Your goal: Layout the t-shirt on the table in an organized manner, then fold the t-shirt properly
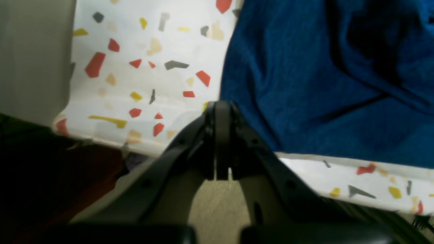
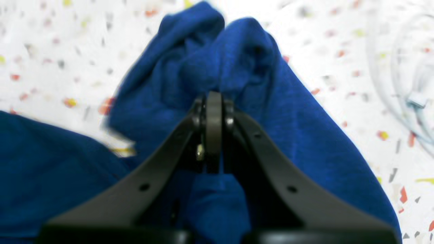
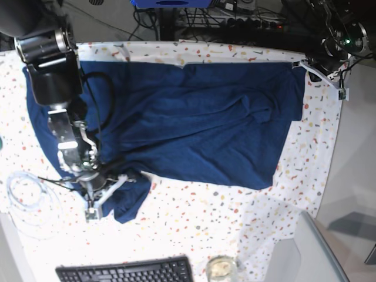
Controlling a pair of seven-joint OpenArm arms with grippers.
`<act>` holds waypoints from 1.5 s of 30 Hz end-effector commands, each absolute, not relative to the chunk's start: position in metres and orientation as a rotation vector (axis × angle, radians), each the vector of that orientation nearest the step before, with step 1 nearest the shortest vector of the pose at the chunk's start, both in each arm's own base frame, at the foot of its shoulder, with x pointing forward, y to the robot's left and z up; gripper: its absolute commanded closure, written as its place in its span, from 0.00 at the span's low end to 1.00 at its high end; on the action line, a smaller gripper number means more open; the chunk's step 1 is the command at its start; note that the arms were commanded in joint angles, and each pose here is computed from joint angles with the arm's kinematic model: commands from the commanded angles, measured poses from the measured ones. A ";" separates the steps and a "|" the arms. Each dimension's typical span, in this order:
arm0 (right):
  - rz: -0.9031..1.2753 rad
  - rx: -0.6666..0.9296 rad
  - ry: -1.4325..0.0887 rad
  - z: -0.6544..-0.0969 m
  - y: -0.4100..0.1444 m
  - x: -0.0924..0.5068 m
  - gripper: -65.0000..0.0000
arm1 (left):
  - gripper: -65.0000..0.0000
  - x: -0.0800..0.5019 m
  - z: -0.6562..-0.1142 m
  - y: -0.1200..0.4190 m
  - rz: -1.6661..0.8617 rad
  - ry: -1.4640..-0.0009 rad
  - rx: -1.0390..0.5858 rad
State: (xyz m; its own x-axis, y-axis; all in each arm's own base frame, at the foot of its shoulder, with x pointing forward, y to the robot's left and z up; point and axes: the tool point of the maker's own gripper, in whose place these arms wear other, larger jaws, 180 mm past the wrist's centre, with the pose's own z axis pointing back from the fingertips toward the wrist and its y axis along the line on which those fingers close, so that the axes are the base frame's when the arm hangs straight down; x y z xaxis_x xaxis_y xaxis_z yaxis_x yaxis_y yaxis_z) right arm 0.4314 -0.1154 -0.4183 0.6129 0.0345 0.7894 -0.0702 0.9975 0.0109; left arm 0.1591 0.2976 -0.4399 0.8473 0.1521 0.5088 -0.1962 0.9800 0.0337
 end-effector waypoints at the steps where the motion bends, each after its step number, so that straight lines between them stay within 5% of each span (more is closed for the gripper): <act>1: 0.059 0.053 -0.957 -0.398 -0.113 0.441 1.00 | 1.00 0.164 -0.433 0.303 0.173 -0.557 0.098; 12: -0.099 0.048 -0.884 -0.406 -0.139 0.398 0.96 | 1.00 0.175 -0.429 0.302 0.178 -0.581 0.094; 14: -0.090 0.059 -0.911 -0.388 -0.135 0.400 0.82 | 1.00 0.176 -0.429 0.302 0.175 -0.583 0.094; 17: -0.015 0.089 -0.915 -0.367 -0.109 0.402 0.41 | 1.00 0.176 -0.429 0.300 0.177 -0.582 0.091; 19: 0.046 0.104 -0.951 -0.350 -0.090 0.415 0.26 | 1.00 0.176 -0.429 0.300 0.177 -0.582 0.091; 32: 0.156 -0.026 -0.939 -0.401 -0.075 0.524 0.26 | 1.00 0.172 -0.429 0.303 0.184 -0.577 0.097; 45: 0.172 -0.005 -0.857 -0.449 -0.056 0.486 0.26 | 1.00 0.172 -0.429 0.303 0.184 -0.578 0.096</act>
State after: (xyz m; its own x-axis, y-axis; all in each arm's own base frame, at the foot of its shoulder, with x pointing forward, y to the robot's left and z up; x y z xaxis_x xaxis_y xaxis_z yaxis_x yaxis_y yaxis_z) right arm 0.4535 -0.0527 -0.4822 0.7139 0.1519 0.6835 -0.1576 0.9860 -0.0545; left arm 0.1658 0.2985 -0.4379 0.8375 0.1601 0.5225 -0.2055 0.9782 0.0297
